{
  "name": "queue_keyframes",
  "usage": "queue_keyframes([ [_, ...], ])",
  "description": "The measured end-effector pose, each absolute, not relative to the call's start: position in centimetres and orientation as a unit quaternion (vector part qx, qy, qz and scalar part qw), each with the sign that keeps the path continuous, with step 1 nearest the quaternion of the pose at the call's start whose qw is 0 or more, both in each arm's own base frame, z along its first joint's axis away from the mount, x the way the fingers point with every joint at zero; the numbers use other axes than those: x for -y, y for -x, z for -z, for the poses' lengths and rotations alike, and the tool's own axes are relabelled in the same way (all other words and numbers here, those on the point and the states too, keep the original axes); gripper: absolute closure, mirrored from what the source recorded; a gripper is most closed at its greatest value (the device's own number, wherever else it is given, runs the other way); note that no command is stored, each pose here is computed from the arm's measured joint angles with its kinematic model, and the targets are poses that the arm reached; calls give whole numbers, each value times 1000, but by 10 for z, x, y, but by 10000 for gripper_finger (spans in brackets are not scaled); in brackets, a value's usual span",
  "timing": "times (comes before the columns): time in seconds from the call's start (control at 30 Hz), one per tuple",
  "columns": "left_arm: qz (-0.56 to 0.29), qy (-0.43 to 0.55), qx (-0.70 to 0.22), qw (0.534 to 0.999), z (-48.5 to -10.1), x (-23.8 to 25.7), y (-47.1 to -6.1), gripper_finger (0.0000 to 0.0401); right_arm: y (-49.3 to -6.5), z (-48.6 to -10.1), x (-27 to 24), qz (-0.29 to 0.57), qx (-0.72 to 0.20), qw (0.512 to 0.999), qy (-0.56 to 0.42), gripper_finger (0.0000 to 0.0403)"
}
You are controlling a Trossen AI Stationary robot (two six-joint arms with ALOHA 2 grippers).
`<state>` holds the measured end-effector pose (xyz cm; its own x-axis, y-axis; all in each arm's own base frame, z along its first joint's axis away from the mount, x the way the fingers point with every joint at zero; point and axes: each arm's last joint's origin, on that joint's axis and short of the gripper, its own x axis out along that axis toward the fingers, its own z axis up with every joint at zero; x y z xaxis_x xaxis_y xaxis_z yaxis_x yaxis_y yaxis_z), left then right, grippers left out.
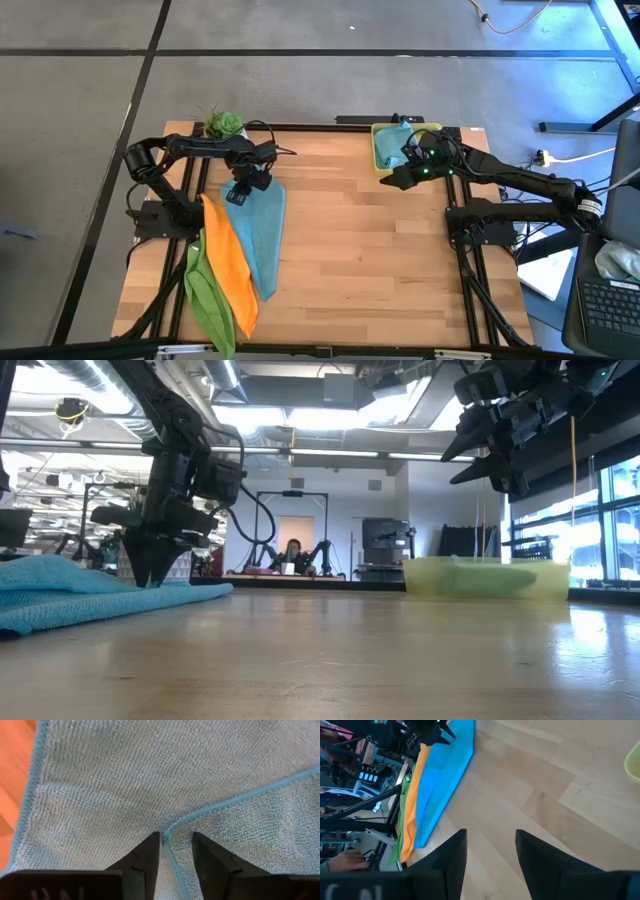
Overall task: Fold microfiber towels
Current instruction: Fold the right blue microfiber towel
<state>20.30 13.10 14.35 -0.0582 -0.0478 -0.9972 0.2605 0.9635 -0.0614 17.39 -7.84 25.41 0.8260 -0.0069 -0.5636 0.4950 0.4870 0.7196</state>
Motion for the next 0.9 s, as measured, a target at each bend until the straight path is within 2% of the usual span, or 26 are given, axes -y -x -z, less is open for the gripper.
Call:
queue_keyframes([
  [0.1,102,-82,-729,672,-144,-130,-203,326,-174,-254,78,152,-252,825,-483,232],
  [0.23,65,-60,-743,664,-145,-129,-203,390,-177,-259,80,146,-227,843,-464,236],
  [0.37,7,-14,-758,652,-147,-128,-200,399,-182,-268,84,146,-174,867,-443,251],
  [0.5,-20,11,-761,648,-166,-127,-205,401,-186,-281,87,136,-107,891,-420,267],
  [0.63,-64,8,-717,694,-203,-127,-218,401,-188,-289,88,120,-71,909,-394,277],
  [0.9,-132,11,-619,774,-285,-118,-238,401,-203,-280,90,92,-94,918,-374,275],
])
